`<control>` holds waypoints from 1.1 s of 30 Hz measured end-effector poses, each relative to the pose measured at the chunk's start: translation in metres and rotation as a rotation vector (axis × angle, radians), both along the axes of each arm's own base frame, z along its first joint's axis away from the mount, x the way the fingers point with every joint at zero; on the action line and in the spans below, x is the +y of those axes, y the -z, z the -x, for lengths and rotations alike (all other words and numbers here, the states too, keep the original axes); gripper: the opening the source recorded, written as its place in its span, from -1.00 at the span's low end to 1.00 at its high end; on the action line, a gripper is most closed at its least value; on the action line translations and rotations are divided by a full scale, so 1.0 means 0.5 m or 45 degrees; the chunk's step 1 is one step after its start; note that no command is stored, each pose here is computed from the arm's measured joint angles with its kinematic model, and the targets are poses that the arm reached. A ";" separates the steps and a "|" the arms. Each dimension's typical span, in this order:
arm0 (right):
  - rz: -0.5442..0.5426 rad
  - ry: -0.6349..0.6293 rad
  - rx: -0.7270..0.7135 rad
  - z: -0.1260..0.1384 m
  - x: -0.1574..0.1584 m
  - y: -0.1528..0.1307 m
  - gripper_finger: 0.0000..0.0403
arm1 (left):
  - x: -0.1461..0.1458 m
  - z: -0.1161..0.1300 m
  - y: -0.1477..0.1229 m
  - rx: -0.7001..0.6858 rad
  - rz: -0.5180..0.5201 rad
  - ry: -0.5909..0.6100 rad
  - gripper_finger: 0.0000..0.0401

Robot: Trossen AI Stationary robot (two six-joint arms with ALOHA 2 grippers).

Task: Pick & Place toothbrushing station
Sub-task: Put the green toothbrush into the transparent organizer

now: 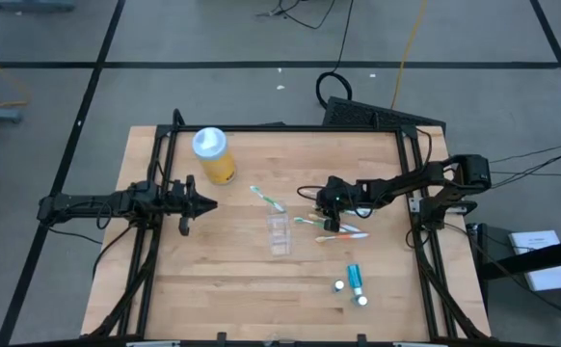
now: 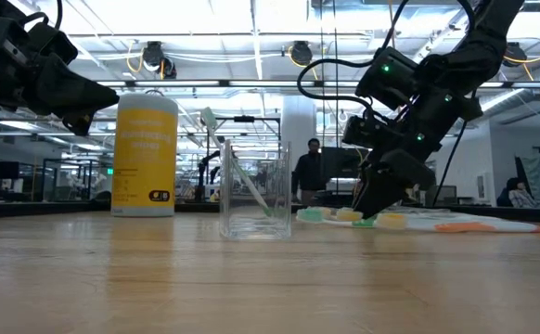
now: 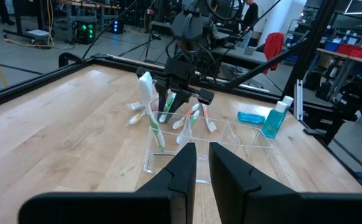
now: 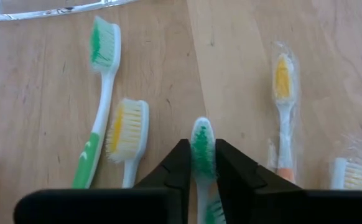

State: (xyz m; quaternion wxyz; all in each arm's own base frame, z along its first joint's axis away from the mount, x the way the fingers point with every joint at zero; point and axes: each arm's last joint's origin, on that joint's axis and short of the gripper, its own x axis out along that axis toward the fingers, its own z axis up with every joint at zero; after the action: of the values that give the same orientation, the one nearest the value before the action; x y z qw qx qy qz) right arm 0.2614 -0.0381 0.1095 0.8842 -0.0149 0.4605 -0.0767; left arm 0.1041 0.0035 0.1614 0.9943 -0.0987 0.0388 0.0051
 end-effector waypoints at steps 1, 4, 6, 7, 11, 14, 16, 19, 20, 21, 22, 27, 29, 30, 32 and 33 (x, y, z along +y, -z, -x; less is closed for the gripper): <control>0.001 0.001 -0.002 0.000 0.000 0.000 -0.77 | 0.000 0.000 0.000 0.000 0.000 0.000 -0.76; 0.006 0.001 -0.027 -0.002 0.000 -0.003 -0.71 | 0.000 0.000 0.000 0.000 0.000 0.000 -0.76; 0.014 0.004 -0.057 -0.004 -0.001 -0.009 -0.71 | 0.000 0.000 0.000 0.000 -0.001 0.000 -0.76; 0.018 0.004 -0.076 -0.005 -0.001 -0.013 -0.72 | 0.000 0.000 0.000 0.000 -0.001 0.000 -0.76; 0.036 0.014 -0.144 -0.006 -0.003 -0.031 -0.77 | 0.000 0.000 0.000 0.000 -0.001 0.000 -0.76; 0.037 0.010 -0.199 -0.008 -0.002 -0.047 -0.76 | 0.000 0.000 0.000 0.000 0.000 0.000 -0.76; 0.038 0.005 -0.248 -0.012 -0.001 -0.054 -0.75 | 0.000 0.000 0.000 0.000 0.000 0.000 -0.76; 0.040 -0.002 -0.279 -0.016 0.002 -0.057 -0.75 | 0.000 0.000 0.000 0.000 -0.001 0.000 -0.76; 0.038 -0.005 -0.295 -0.018 0.002 -0.059 -0.75 | 0.000 0.000 0.000 0.000 0.000 0.000 -0.76; 0.029 -0.016 -0.313 -0.019 0.002 -0.061 -0.75 | 0.000 0.000 0.000 0.000 -0.001 0.001 -0.76; 0.021 -0.024 -0.329 -0.021 0.003 -0.063 -0.75 | 0.000 0.000 0.000 0.000 -0.001 -0.001 -0.76; 0.010 -0.004 -0.432 -0.030 0.002 -0.075 -0.75 | 0.000 0.000 0.000 0.000 0.000 0.001 -0.76; 0.002 -0.020 -0.491 -0.035 0.002 -0.083 -0.75 | 0.000 0.000 0.000 0.000 -0.001 0.000 -0.76; -0.008 -0.037 -0.525 -0.038 0.002 -0.087 -0.75 | 0.000 0.000 0.000 0.000 0.000 0.000 -0.76; -0.015 -0.059 -0.598 -0.043 0.003 -0.097 -0.75 | 0.000 0.000 0.000 0.000 -0.001 0.001 -0.76; -0.011 -0.062 -0.633 -0.046 0.003 -0.102 -0.75 | 0.000 0.000 0.000 0.000 0.000 0.000 -0.76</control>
State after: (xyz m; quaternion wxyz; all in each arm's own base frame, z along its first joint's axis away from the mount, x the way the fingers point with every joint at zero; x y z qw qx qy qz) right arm 0.2843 -0.0365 0.1603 0.9720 -0.0029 0.2286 -0.0546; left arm 0.1041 0.0035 0.1614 0.9944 -0.0987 0.0388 0.0053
